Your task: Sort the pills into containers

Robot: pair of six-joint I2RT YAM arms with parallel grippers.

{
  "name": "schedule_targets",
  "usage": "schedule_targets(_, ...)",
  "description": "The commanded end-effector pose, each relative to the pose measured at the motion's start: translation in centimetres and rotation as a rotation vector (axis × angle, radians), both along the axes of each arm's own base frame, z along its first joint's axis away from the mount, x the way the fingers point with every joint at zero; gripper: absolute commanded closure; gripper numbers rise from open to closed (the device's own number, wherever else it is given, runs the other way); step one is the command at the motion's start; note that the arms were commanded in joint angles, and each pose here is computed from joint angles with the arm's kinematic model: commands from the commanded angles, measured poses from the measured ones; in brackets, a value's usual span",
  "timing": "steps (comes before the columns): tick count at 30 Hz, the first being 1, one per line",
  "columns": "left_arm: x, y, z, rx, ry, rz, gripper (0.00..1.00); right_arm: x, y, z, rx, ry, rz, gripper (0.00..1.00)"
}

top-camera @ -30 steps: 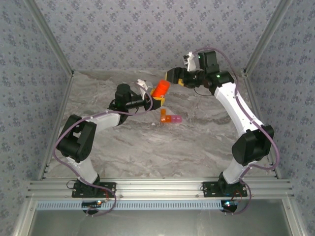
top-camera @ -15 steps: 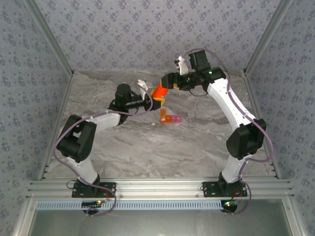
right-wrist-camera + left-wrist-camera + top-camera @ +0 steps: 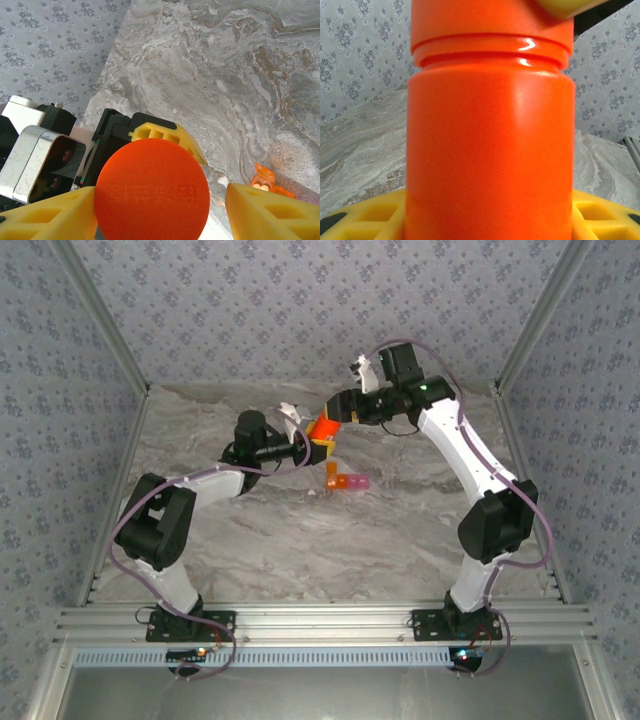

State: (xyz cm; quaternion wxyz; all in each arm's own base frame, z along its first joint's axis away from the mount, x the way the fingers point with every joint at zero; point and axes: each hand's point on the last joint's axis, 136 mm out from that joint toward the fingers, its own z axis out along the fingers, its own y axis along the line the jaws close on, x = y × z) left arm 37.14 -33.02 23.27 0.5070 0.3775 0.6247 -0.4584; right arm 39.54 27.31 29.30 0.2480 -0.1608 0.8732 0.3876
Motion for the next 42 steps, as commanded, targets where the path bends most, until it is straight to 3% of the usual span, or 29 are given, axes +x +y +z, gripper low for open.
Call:
schedule_targets(1,-0.5,-0.2,3.2,-0.041,-0.092,-0.031,1.0,-0.2,0.7,0.8,0.016,-0.009,0.031,0.33)
schedule_targets(5,-0.6,-0.2,3.2,-0.041,-0.09,-0.031,1.0,-0.2,0.8,0.8,0.02,-0.006,0.033,0.36)
schedule_targets(15,-0.5,-0.2,3.3,-0.053,-0.093,-0.028,1.0,-0.4,0.3,1.8,0.053,-0.054,0.052,0.61)
schedule_targets(26,-0.7,-0.2,4.0,-0.083,-0.095,-0.041,1.0,-1.1,-1.1,4.1,0.126,-0.231,0.124,0.62)
schedule_targets(42,-1.0,-0.1,4.5,-0.087,-0.095,-0.062,1.0,-1.7,-2.3,3.7,0.019,-0.337,0.144,0.62)
